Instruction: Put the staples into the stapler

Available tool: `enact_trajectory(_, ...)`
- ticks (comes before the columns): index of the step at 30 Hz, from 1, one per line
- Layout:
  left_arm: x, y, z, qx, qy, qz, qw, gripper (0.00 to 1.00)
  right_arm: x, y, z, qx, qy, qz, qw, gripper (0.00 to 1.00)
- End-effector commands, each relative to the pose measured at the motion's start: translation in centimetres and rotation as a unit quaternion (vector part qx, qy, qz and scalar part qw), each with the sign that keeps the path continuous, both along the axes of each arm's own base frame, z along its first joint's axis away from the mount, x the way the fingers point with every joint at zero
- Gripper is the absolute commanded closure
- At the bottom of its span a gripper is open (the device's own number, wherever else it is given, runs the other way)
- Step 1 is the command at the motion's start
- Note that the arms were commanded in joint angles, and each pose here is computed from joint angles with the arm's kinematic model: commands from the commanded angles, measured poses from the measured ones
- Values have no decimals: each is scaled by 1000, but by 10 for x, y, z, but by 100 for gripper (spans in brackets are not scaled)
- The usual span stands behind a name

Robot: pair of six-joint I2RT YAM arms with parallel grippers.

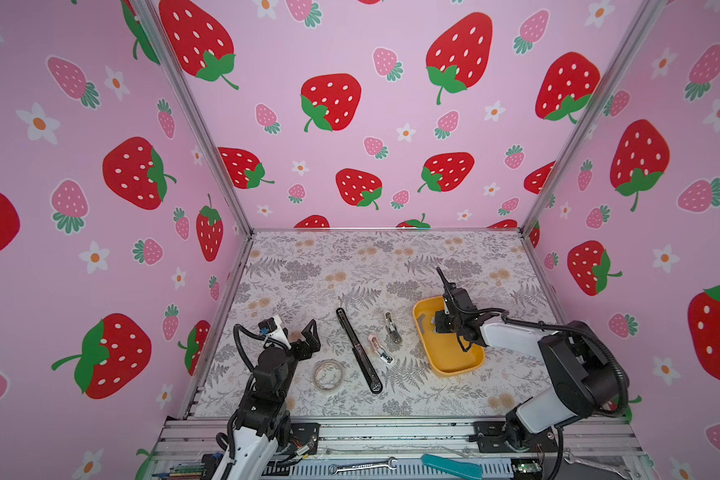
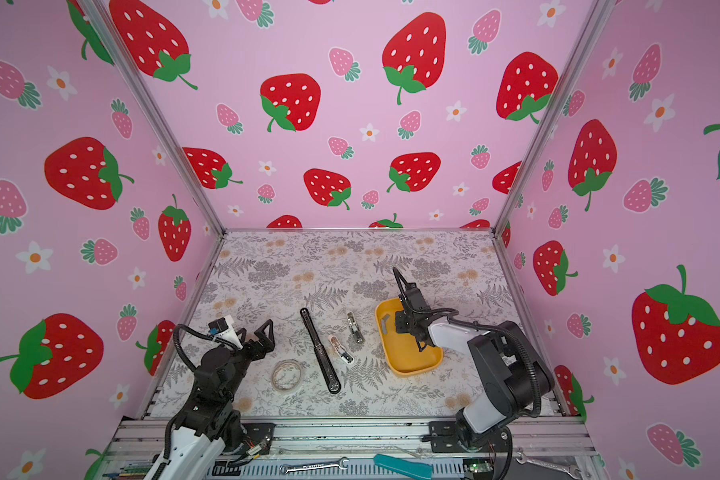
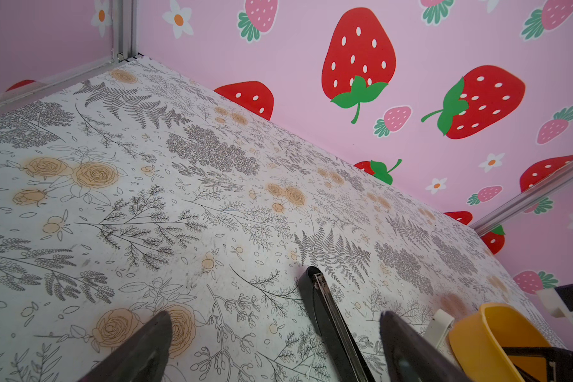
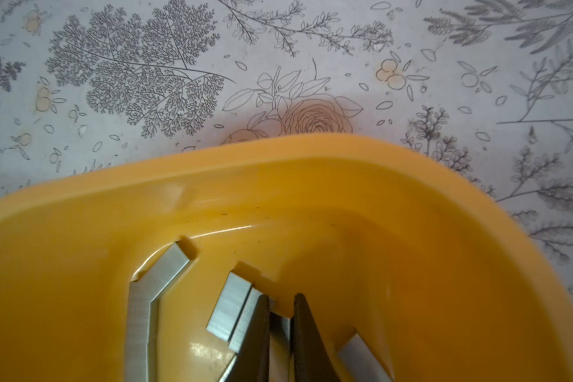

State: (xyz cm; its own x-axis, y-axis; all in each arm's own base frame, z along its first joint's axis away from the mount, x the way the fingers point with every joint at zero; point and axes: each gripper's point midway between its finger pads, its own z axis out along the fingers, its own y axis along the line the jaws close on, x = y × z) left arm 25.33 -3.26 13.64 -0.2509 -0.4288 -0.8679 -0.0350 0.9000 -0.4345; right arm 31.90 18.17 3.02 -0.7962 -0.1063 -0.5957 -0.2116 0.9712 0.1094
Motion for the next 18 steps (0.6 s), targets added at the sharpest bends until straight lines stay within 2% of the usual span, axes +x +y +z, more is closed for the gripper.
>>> enact_trajectory(1,0,2,1,4,-7,5,1000,1,-8,-5,-10,-8,20,-8,1000,91)
enact_trajectory(4,0,2,1,4,-6,5,1000,1,-9,-6,-10,-8,20,-9,1000,89)
enact_trajectory(12,0,2,1,5,-5,5,1000,1,-10,-12,-4,-14,10,-19,1000,75)
enact_trajectory(18,0,3,1,4,-5,7,1000,1,-10,-16,0,-21,4,-22,1000,73)
